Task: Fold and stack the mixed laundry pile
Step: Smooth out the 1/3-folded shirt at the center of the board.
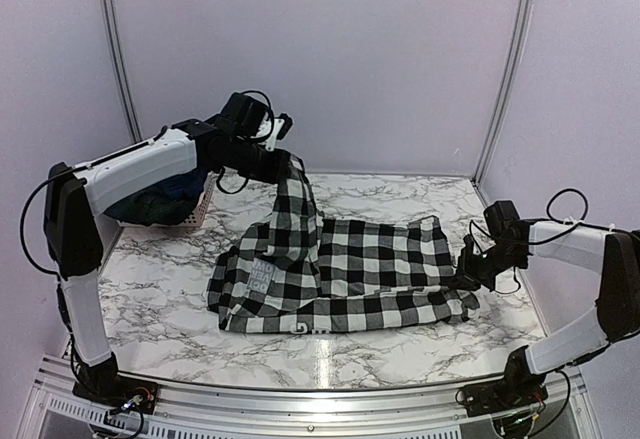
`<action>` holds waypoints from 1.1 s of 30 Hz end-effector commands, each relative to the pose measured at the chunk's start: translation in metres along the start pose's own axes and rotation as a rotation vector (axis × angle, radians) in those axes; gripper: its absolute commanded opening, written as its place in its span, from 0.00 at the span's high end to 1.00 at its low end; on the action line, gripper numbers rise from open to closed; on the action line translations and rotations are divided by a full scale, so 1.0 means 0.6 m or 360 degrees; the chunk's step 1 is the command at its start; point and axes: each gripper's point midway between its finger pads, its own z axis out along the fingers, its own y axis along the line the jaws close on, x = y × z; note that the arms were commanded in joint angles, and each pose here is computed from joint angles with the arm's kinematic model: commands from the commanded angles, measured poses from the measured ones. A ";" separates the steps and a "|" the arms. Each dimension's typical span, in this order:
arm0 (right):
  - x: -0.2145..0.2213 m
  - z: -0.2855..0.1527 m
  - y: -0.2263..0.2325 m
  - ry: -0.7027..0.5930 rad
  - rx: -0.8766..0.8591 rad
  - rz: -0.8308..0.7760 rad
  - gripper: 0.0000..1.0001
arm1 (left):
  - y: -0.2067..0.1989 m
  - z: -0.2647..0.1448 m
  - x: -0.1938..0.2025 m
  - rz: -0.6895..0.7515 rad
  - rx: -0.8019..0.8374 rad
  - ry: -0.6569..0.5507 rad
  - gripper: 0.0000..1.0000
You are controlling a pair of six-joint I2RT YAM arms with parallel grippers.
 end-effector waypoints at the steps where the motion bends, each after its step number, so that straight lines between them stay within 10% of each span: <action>1: -0.039 -0.036 0.036 -0.0143 -0.0098 -0.0059 1.00 | 0.063 -0.065 -0.044 0.0043 -0.0119 -0.0116 1.00; 28: -0.089 0.025 0.015 -0.0157 -0.0121 0.0089 1.00 | 0.118 -0.047 -0.073 -0.0098 -0.0175 -0.0194 1.00; 33: -0.092 0.027 0.021 -0.0136 -0.0146 0.0085 0.70 | 0.064 -0.017 -0.004 -0.0182 -0.0188 -0.0060 1.00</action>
